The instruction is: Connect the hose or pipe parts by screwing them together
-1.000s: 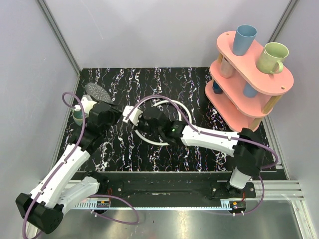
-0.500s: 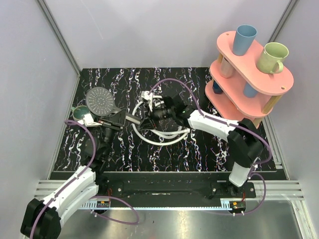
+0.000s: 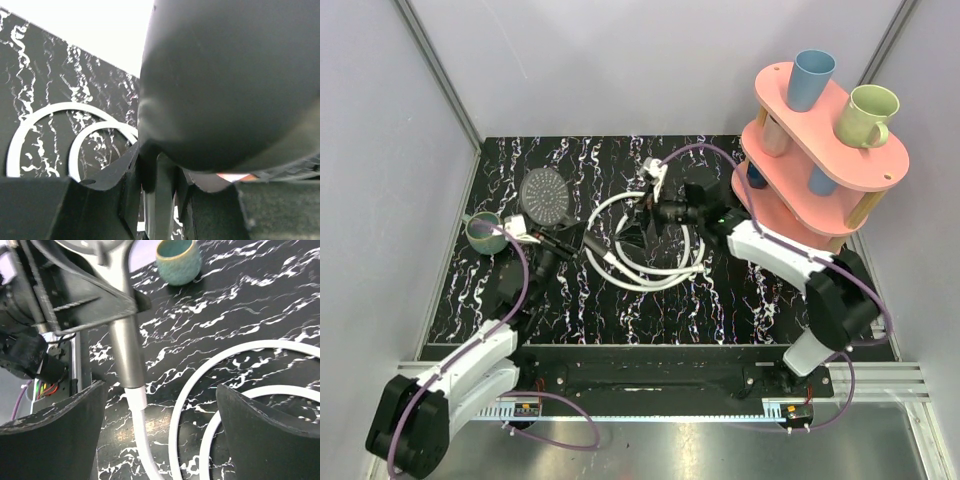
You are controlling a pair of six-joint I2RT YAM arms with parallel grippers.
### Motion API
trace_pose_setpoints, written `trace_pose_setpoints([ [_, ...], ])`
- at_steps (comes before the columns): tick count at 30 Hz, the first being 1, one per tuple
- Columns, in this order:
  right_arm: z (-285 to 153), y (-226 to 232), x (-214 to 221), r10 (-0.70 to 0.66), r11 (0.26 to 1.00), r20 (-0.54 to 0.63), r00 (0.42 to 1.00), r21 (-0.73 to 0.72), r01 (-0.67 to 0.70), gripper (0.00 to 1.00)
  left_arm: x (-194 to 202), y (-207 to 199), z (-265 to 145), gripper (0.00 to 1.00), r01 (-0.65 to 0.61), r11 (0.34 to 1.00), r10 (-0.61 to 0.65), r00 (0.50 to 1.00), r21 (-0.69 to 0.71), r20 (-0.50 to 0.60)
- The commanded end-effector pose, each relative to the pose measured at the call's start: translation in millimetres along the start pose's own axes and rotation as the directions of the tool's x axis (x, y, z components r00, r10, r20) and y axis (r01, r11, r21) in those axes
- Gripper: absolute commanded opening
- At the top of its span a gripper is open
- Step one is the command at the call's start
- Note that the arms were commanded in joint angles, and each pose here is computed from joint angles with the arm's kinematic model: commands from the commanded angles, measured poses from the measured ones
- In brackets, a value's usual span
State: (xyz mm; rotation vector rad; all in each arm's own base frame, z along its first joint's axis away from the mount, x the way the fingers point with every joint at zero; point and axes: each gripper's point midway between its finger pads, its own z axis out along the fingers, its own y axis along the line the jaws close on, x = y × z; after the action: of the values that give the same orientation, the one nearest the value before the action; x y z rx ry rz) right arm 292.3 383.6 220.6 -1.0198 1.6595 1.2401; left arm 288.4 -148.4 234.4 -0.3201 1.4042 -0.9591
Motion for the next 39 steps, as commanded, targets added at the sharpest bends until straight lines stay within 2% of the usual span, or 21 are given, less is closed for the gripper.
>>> trace_pose_setpoints([
  [1, -33, -1, -34, -0.117, 0.976, 0.066, 0.991, 0.194, 0.102, 1.0, -24, -24, 23, 0.0, -0.056, 0.996, 0.058, 0.998, 0.072, -0.036],
  [3, -47, -4, -43, -0.135, 0.956, 0.087, 0.987, 0.275, 0.107, 1.0, -11, 1, 31, 0.0, -0.061, 0.998, 0.061, 0.989, 0.002, -0.135],
  [8, -69, 3, -39, -0.157, 0.937, 0.097, 0.983, 0.328, 0.117, 1.0, -24, 39, 61, 0.0, -0.022, 1.0, 0.017, 0.953, -0.013, -0.303],
  [9, -75, 7, -40, -0.163, 0.935, 0.104, 0.981, 0.334, 0.12, 1.0, -10, 56, 66, 0.0, 0.013, 1.0, -0.022, 0.924, -0.025, -0.382],
  [10, -78, 8, -41, -0.167, 0.931, 0.109, 0.98, 0.344, 0.12, 1.0, -26, 64, 77, 0.0, 0.015, 0.999, -0.032, 0.924, -0.046, -0.381],
  [13, -88, 13, -38, -0.171, 0.925, 0.12, 0.978, 0.36, 0.118, 1.0, -24, 104, 97, 0.0, 0.052, 0.991, -0.104, 0.88, -0.124, -0.464],
  [15, -94, 17, -34, -0.171, 0.924, 0.118, 0.978, 0.365, 0.117, 1.0, -18, 121, 104, 0.04, 0.065, 0.987, -0.13, 0.857, -0.147, -0.499],
  [17, -99, 18, -32, -0.171, 0.918, 0.117, 0.978, 0.379, 0.115, 1.0, -10, 145, 112, 0.11, 0.063, 0.977, -0.163, 0.833, -0.202, -0.529],
  [18, -104, 21, -30, -0.172, 0.916, 0.116, 0.978, 0.383, 0.116, 1.0, -10, 161, 115, 0.13, 0.014, 0.97, -0.144, 0.84, -0.244, -0.524],
  [21, -113, 21, -29, -0.199, 0.899, 0.102, 0.975, 0.415, 0.141, 1.0, -4, 199, 117, 0.22, -0.015, 0.919, -0.208, 0.831, -0.395, -0.516],
  [22, -116, 20, -30, -0.202, 0.892, 0.1, 0.974, 0.43, 0.14, 1.0, -5, 204, 119, 0.24, -0.013, 0.913, -0.218, 0.829, -0.408, -0.515],
  [23, -119, 20, -31, -0.207, 0.887, 0.097, 0.973, 0.438, 0.145, 1.0, 2, 213, 118, 0.34, -0.01, 0.905, -0.238, 0.817, -0.425, -0.525],
  [24, -122, 20, -31, -0.2, 0.883, 0.093, 0.975, 0.45, 0.138, 1.0, 3, 217, 118, 0.39, -0.014, 0.898, -0.246, 0.814, -0.441, -0.526],
  [27, -127, 15, -35, -0.159, 0.864, 0.078, 0.984, 0.493, 0.101, 1.0, 4, 227, 120, 0.46, -0.023, 0.876, -0.267, 0.808, -0.481, -0.524],
  [32, -127, 19, -38, -0.093, 0.872, 0.057, 0.994, 0.487, 0.054, 1.0, -3, 235, 110, 0.67, -0.047, 0.811, -0.311, 0.81, -0.583, -0.498],
  [34, -132, 21, -41, -0.075, 0.866, 0.082, 0.994, 0.5, 0.024, 1.0, -9, 228, 110, 0.7, -0.055, 0.814, -0.304, 0.809, -0.579, -0.503],
  [35, -141, 24, -45, -0.054, 0.85, 0.128, 0.99, 0.526, -0.022, 1.0, -22, 217, 110, 0.83, -0.069, 0.811, -0.28, 0.826, -0.58, -0.489],
  [36, -147, 20, -46, -0.05, 0.828, 0.149, 0.988, 0.559, -0.043, 1.0, -27, 211, 108, 0.99, -0.074, 0.813, -0.272, 0.829, -0.577, -0.489],
  [39, -162, 16, -47, -0.041, 0.783, 0.198, 0.979, 0.615, -0.092, 1.0, -48, 178, 110, 0.99, -0.111, 0.838, -0.201, 0.848, -0.535, -0.49],
])
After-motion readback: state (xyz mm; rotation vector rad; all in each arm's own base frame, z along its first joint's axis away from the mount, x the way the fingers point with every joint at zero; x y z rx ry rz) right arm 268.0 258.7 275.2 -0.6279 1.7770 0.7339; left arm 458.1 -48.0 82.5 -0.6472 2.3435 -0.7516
